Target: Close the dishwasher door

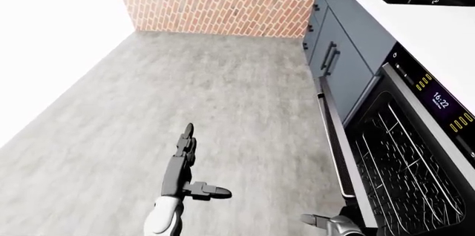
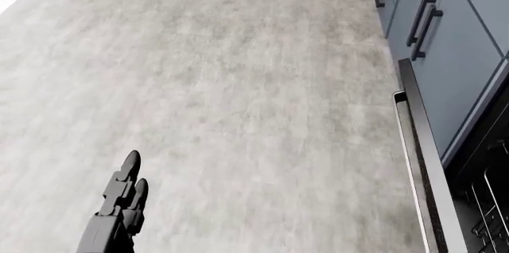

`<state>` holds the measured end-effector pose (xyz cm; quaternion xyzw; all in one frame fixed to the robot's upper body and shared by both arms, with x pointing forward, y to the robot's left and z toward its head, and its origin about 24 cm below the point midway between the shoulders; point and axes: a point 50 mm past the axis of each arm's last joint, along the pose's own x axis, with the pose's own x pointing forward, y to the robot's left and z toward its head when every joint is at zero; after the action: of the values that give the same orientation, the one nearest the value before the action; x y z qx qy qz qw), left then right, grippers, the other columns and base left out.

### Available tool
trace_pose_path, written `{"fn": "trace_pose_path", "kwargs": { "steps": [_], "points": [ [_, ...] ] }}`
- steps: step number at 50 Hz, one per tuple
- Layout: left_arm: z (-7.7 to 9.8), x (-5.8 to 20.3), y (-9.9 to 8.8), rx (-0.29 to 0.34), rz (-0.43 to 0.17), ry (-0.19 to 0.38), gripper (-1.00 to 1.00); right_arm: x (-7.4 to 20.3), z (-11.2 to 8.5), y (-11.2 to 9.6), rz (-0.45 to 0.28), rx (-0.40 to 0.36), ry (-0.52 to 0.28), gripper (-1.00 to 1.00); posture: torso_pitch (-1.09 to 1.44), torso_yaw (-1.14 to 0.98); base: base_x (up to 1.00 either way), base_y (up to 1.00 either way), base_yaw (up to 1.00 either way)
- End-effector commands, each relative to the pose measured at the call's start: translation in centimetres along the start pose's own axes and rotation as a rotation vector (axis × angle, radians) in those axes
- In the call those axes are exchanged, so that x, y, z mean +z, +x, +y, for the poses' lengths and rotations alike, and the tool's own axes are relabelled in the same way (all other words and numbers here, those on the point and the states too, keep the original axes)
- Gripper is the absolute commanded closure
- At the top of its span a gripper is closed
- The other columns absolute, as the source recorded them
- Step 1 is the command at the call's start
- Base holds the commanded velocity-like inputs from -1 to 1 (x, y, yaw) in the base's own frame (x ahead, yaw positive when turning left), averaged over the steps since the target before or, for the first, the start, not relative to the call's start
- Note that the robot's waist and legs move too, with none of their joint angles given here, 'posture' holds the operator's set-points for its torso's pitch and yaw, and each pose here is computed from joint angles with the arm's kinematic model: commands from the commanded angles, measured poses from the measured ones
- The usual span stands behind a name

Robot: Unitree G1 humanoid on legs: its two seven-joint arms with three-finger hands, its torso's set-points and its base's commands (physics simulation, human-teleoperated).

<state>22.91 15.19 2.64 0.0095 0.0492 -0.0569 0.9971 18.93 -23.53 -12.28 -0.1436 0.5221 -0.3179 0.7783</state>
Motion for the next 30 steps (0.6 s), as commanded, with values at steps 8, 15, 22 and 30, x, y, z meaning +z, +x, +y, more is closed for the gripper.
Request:
{"fn": "trace_pose_path", "kwargs": {
  "steps": [8,15,22,30],
  "points": [
    [0.1,1.7,0.3,-0.001,-0.089,0.009,-1.00,0.0,-2.6,1.0,0.022,-0.147,0.012,-1.00,0.00,0.00,0.00,0.00,0.00],
    [0.1,1.7,0.3,-0.001,-0.090,0.009,-1.00,0.0,-2.9,1.1,0.022,-0.158,-0.001,-1.00,0.00,0.00,0.00,0.00,0.00],
    [-0.1,1.5,0.3,-0.005,-0.086,0.012,-1.00,-0.2,-3.3,1.3,0.025,-0.169,-0.010,-1.00,0.00,0.00,0.00,0.00,0.00],
    [-0.2,1.5,0.2,-0.006,-0.085,0.012,-1.00,-0.1,-3.7,1.4,0.027,-0.196,-0.021,-1.00,0.00,0.00,0.00,0.00,0.00]
  ]
}}
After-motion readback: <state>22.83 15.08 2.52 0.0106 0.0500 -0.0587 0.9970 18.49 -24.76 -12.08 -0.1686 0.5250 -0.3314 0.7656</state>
